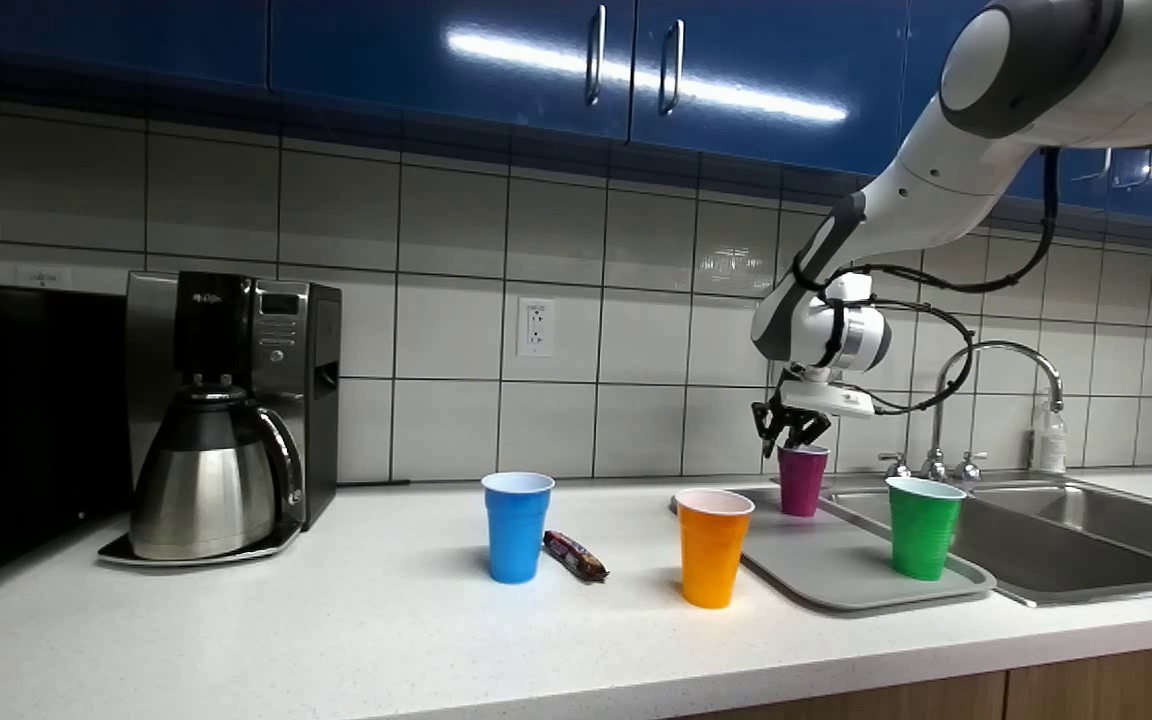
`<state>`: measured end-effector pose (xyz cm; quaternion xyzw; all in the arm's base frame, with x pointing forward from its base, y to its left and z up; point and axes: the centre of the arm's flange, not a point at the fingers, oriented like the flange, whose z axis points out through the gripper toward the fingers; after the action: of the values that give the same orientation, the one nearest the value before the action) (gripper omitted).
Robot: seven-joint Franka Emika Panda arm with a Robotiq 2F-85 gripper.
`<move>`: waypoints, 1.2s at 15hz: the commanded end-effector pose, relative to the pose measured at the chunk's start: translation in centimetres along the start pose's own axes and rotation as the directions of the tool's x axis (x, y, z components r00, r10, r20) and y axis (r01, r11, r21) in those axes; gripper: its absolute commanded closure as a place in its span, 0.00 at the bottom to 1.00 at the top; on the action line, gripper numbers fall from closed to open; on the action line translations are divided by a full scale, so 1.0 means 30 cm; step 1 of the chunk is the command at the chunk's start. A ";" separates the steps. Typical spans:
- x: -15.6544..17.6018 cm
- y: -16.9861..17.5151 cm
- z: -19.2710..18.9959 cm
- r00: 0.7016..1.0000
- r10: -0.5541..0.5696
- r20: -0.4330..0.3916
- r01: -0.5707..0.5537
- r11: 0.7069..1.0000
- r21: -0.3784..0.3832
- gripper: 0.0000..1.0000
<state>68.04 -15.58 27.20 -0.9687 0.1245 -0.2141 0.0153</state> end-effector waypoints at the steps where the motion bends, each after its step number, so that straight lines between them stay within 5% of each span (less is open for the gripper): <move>1: 0.022 0.010 -0.014 1.000 -0.005 -0.003 0.005 1.000 -0.008 1.00; 18: 0.045 0.019 -0.116 0.999 -0.001 -0.055 0.001 1.000 -0.010 0.99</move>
<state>68.20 -16.77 29.37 -0.9640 0.1295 -0.2323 0.0065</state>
